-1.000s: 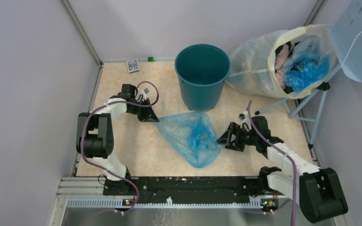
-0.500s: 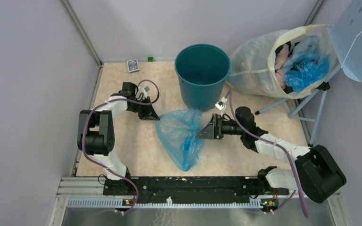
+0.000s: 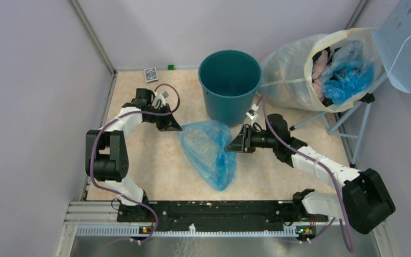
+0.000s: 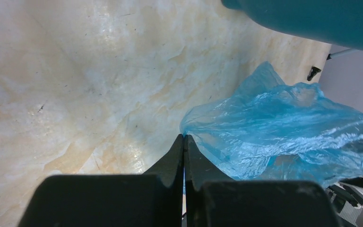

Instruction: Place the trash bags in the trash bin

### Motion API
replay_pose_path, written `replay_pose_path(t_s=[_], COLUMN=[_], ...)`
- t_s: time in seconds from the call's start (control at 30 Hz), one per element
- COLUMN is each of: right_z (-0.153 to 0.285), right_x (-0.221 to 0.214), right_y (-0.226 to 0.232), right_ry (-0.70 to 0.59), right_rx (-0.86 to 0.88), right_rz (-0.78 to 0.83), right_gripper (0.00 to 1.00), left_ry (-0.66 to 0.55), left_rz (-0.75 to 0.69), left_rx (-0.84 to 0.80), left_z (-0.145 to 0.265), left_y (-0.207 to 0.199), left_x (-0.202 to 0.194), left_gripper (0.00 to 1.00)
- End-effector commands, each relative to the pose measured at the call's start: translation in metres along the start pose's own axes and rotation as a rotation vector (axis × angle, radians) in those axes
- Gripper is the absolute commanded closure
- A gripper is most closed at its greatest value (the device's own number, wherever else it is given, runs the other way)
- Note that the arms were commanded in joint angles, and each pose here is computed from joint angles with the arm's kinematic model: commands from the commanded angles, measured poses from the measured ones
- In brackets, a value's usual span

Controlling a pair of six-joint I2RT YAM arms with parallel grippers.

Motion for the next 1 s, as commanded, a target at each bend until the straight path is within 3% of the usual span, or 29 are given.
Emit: replay_pose_path(t_s=[0.0,0.07,0.4,0.5,0.6,0.7,0.97], right_z=[-0.005,-0.002,0.045,0.063,0.089,0.096,0.055], right_x=[0.030,0.038,0.078,0.087,0.082,0.078,0.079], right_y=[0.013,0.020,0.072,0.063,0.026,0.008,0.012], right_ry=[-0.050,-0.059,-0.146,-0.176,-0.166,-0.129,0.026], right_rx=[-0.007,-0.005,-0.063,-0.236,-0.556,-0.678,-0.573], right_rz=[0.030,0.046,0.194,0.198,0.123,0.139,0.254], right_gripper=[0.84,0.92,1.00,1.00,1.00,1.00,1.00], left_ry=[-0.041,-0.046,-0.066,-0.089,-0.123,-0.127,-0.170], left_rz=[-0.052,-0.059,-0.051,-0.028,-0.023,-0.045,-0.086], left_rx=[-0.077,-0.079,-0.060,-0.052,-0.057,-0.092,-0.337], left_z=[0.016,0.018,0.020,0.028,0.044,0.059,0.073], left_y=[-0.027,-0.028,-0.020,-0.013,-0.013,-0.030,-0.098], left_x=[0.008,0.007,0.014,0.020,0.024,0.015,-0.053], left_gripper=[0.99,0.99,0.99,1.00,1.00,1.00,1.00])
Point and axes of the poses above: each gripper's point midway between its finger pads, its own z axis back along the fingers, its own y axis along the line the jaws close on, x = y × z, the point moved 3 cm from there along z, back along the fingers, and after that the axes turned 14 degrees about z, right-handed, at the moved point
